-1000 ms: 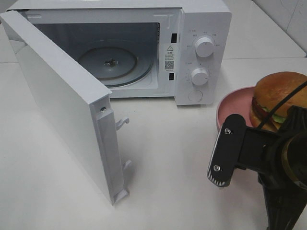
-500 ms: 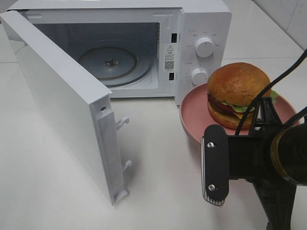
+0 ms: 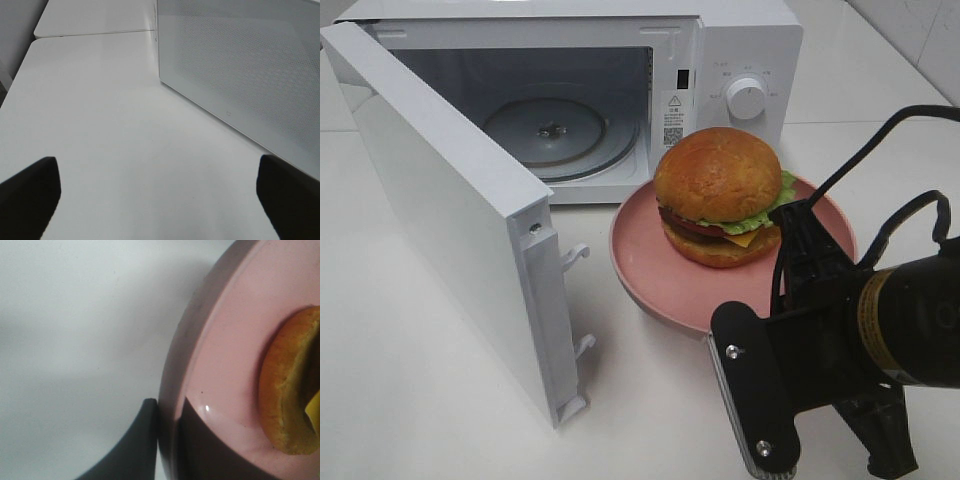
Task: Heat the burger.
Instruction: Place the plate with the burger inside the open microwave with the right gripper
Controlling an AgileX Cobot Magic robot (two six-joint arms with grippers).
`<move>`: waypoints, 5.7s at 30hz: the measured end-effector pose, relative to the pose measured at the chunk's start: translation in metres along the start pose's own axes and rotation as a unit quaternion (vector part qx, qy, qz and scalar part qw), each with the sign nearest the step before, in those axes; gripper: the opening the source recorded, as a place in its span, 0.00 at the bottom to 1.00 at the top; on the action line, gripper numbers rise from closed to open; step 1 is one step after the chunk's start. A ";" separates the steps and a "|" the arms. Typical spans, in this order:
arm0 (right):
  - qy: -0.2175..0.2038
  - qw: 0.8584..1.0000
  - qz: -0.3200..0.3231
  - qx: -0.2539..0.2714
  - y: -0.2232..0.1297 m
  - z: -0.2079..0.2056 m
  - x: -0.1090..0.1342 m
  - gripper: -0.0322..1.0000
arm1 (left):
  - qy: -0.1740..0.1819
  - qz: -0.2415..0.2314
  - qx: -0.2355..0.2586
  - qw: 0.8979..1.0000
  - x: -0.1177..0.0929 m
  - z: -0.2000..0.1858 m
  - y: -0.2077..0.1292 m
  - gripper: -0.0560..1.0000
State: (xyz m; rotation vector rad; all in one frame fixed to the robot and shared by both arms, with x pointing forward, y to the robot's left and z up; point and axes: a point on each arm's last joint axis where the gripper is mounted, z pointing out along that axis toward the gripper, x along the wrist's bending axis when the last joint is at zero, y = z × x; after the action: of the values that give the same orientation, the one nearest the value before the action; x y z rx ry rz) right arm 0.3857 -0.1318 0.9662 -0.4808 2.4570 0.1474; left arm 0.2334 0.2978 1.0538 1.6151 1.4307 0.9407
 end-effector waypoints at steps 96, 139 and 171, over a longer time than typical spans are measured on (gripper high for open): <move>0.022 0.985 -0.141 -0.099 -0.004 0.098 -0.127 0.09 | 0.000 0.000 0.000 1.000 0.000 0.000 0.000 0.99; -0.005 1.000 0.013 -0.011 0.037 0.188 -0.206 0.09 | 0.000 0.000 0.000 1.000 0.000 0.000 0.000 0.99; -0.012 0.998 0.063 0.011 0.045 0.221 -0.217 0.16 | 0.000 0.000 0.000 1.000 0.000 0.000 0.000 0.99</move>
State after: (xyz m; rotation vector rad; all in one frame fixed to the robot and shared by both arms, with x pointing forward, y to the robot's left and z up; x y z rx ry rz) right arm 0.6534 0.0240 0.9193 -0.3129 2.4623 0.1782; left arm 0.2334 0.2978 1.0538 1.6151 1.4307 0.9407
